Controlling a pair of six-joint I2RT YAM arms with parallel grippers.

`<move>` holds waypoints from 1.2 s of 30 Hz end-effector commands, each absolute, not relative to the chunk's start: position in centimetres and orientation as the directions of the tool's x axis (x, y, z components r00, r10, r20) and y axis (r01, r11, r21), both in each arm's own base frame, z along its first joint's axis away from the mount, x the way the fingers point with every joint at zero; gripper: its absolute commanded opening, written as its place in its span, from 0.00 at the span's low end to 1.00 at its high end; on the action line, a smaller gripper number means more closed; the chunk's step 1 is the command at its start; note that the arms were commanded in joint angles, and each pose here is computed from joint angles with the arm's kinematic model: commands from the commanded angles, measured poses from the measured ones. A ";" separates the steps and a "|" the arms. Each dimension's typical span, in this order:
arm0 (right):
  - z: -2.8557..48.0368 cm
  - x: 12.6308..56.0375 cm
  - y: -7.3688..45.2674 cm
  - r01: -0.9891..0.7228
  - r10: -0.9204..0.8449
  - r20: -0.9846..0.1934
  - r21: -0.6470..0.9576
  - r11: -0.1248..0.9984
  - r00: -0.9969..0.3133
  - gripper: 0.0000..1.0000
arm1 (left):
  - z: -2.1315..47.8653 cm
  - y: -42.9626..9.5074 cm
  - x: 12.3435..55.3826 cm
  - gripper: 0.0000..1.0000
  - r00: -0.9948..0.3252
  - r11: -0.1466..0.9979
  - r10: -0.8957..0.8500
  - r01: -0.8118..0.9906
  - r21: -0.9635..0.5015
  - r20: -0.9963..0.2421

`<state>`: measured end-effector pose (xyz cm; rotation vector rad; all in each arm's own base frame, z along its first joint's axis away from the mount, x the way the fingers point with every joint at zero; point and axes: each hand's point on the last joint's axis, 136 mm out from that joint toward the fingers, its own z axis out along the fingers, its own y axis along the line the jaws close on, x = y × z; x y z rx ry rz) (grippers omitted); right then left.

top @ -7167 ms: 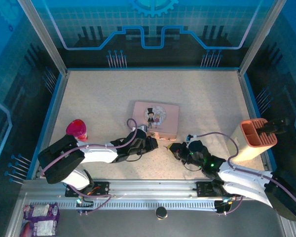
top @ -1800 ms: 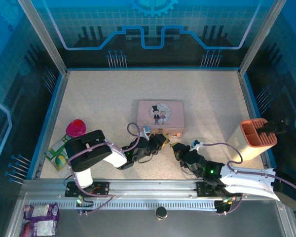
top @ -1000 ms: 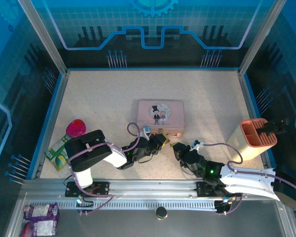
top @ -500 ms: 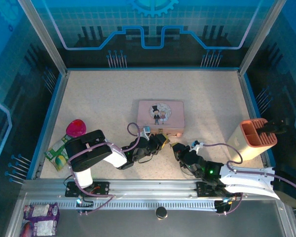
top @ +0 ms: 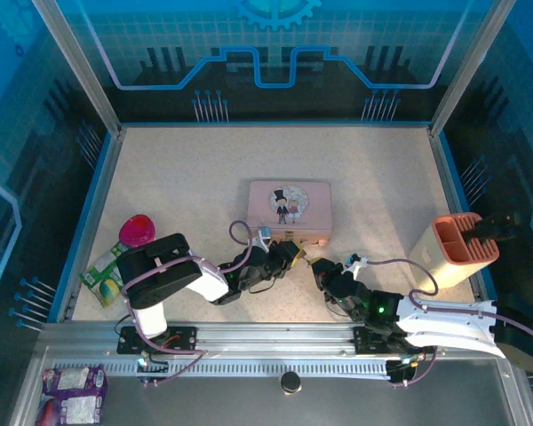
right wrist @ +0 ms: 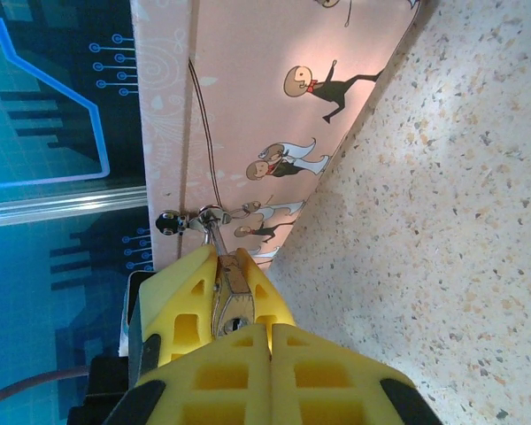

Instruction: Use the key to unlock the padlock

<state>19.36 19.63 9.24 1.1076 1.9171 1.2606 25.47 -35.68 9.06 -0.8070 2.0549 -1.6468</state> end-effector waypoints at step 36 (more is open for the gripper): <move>11.0 20.0 19.3 0.279 0.900 -0.040 0.944 0.177 -0.434 0.00 | 15.1 -38.4 25.0 0.00 -0.808 -0.001 -0.585 -0.076 -0.997 0.062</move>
